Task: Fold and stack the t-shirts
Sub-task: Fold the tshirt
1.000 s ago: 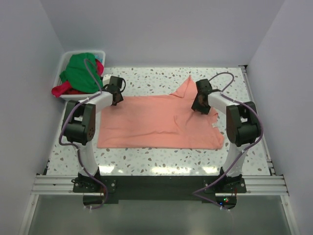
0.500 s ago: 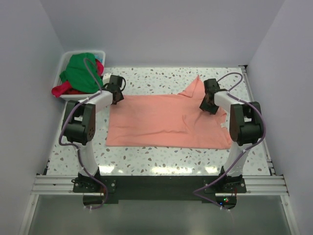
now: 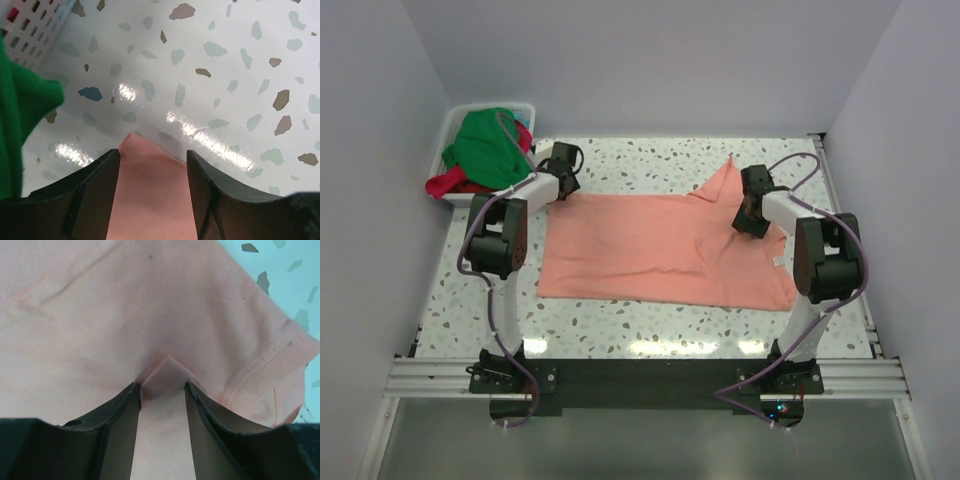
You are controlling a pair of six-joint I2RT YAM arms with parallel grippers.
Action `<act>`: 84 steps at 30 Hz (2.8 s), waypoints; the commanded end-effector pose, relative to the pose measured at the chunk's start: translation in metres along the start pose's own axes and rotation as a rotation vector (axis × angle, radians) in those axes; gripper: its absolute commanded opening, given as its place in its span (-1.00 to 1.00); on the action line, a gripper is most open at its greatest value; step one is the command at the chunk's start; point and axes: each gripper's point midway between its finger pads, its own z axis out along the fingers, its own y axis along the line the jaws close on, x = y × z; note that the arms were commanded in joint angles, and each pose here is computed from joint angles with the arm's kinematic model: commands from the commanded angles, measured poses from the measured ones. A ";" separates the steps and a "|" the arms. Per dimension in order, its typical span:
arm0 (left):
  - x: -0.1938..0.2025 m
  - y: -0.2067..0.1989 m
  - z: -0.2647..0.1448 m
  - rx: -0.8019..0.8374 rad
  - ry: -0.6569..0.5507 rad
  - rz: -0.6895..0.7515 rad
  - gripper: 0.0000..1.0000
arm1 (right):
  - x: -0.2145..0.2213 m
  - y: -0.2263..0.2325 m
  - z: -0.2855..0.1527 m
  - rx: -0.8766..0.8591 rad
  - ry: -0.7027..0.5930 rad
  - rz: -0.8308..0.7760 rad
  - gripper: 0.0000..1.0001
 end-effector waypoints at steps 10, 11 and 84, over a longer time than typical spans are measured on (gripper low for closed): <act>-0.007 -0.009 0.017 -0.038 -0.027 -0.055 -0.01 | -0.029 0.005 -0.040 -0.063 -0.055 -0.020 -0.10; -0.008 -0.008 0.017 -0.039 -0.030 -0.056 -0.13 | -0.030 0.006 -0.041 -0.064 -0.057 -0.021 -0.10; -0.022 -0.032 -0.023 0.094 -0.052 -0.006 -1.00 | -0.216 0.148 0.064 -0.204 -0.426 0.087 -1.00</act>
